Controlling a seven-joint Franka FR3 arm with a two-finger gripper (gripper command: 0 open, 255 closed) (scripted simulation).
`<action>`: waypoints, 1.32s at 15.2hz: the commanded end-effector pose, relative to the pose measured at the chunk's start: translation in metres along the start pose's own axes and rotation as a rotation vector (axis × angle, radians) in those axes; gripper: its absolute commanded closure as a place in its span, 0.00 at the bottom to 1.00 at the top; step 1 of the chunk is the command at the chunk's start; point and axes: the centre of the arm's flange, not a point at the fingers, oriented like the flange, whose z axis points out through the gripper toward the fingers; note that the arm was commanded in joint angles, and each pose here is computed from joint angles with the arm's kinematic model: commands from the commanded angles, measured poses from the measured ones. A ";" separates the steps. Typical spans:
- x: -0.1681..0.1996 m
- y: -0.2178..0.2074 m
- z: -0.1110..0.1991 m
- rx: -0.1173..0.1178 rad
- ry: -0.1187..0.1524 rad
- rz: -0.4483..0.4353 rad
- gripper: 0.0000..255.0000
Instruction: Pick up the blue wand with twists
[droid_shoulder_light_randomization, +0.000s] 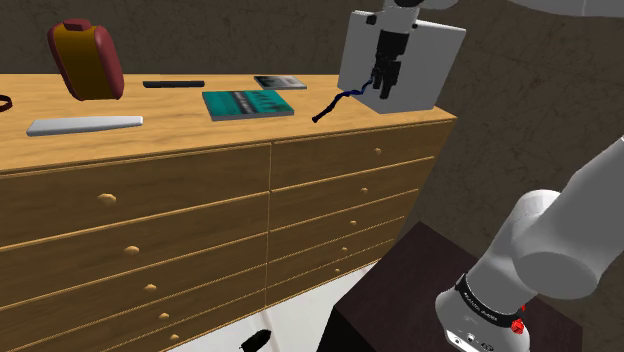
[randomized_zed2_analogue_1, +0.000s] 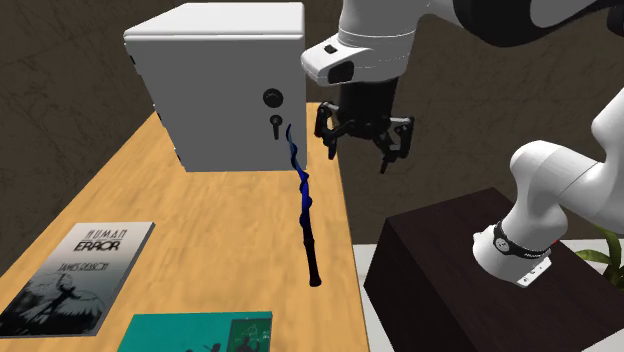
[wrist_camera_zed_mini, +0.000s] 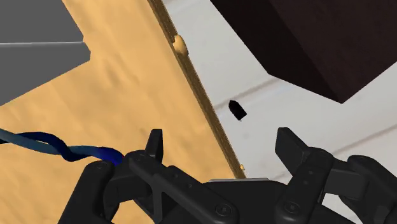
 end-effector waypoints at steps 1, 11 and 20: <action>0.018 0.018 -0.002 0.006 0.021 -0.110 0.00; 0.079 0.063 0.004 0.029 0.084 -0.418 0.00; 0.081 0.064 0.028 0.029 0.084 -0.418 1.00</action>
